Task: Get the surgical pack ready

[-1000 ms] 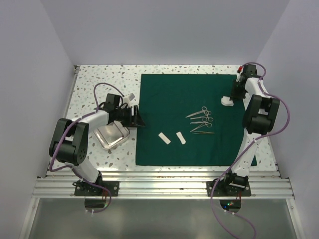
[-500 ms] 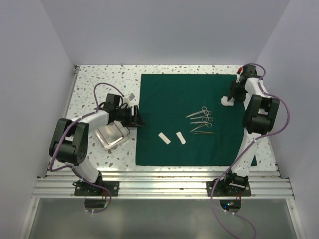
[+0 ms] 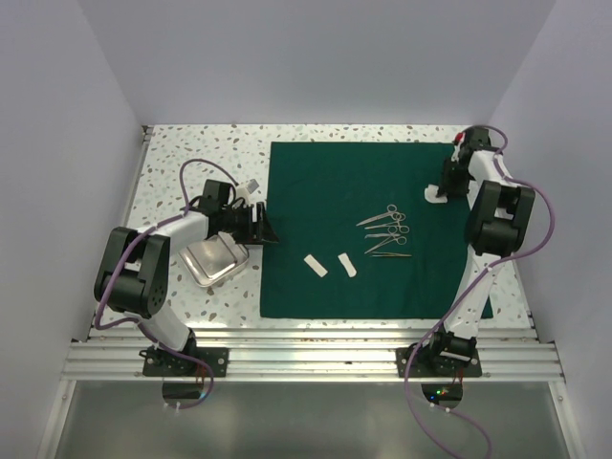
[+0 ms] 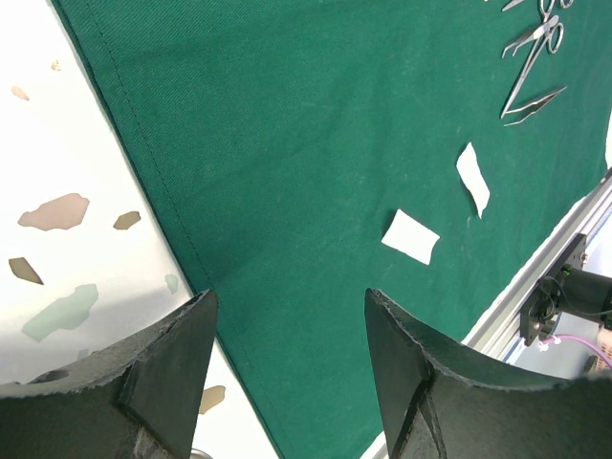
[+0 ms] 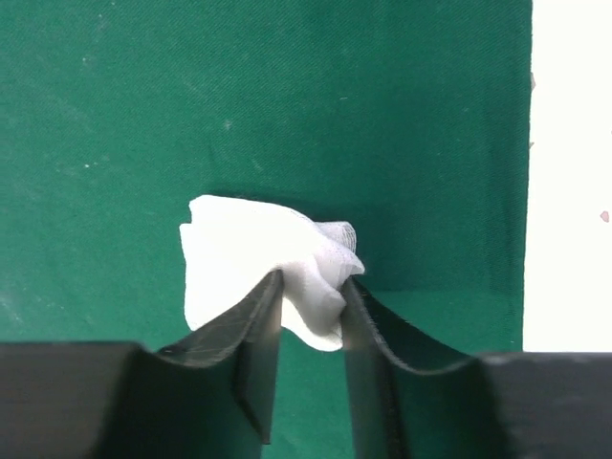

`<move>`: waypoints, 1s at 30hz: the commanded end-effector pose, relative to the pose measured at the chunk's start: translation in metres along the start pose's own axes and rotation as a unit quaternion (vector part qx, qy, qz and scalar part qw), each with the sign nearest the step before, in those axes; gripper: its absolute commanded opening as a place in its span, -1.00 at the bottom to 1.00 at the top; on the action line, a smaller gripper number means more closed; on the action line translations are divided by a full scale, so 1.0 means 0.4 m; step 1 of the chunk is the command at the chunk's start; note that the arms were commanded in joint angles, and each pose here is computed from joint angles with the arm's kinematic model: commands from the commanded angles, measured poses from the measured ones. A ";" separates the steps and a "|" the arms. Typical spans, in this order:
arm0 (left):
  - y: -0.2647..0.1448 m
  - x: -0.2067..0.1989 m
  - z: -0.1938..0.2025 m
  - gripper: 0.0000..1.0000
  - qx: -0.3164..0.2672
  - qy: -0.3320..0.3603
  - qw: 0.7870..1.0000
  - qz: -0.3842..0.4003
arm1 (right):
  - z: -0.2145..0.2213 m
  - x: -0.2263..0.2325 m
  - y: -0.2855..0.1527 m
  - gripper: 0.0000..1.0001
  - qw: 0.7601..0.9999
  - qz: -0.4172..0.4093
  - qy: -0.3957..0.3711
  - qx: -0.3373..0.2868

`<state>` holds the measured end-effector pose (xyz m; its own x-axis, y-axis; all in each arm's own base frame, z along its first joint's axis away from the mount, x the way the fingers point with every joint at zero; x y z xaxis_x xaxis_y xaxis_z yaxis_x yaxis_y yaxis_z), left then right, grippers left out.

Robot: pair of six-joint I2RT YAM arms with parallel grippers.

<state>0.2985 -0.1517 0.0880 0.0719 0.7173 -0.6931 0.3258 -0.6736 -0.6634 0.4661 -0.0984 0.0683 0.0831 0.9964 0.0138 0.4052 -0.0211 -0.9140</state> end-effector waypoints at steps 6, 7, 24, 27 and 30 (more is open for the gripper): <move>-0.018 -0.025 -0.037 0.34 -0.021 0.027 0.999 0.011 | 0.000 0.006 0.004 -0.57 1.000 -0.009 0.011 0.006; -0.020 -0.027 -0.040 0.34 -0.024 0.029 0.999 0.009 | -0.002 0.007 -0.001 -0.62 1.000 -0.009 0.012 0.005; -0.056 -0.093 -0.065 0.35 -0.044 0.030 0.997 0.050 | 0.033 0.126 -0.254 -0.88 0.998 -0.030 0.023 -0.051; -0.057 -0.106 -0.070 0.35 -0.042 0.027 0.997 0.063 | 0.062 0.193 -0.324 -0.89 0.997 -0.055 0.000 -0.058; -0.068 -0.125 -0.078 0.36 -0.048 0.033 0.996 0.073 | 0.094 0.272 -0.396 -0.92 0.992 -0.101 -0.026 -0.069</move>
<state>0.3030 -0.1573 0.1150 0.1046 0.6769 -0.7286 0.3509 -0.7106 -0.6099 0.4005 -0.0165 0.1724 0.0211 0.9951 0.0966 0.5174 0.0718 -0.8527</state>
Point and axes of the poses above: each gripper's point midway between its finger pads, its own y axis out along the fingers, its own x axis along the line the jaws close on, z = x × y, the point moved 5 cm from there along -y, back along the fingers, and after that the axes turned 10 degrees about -y, right-handed, at the moved point
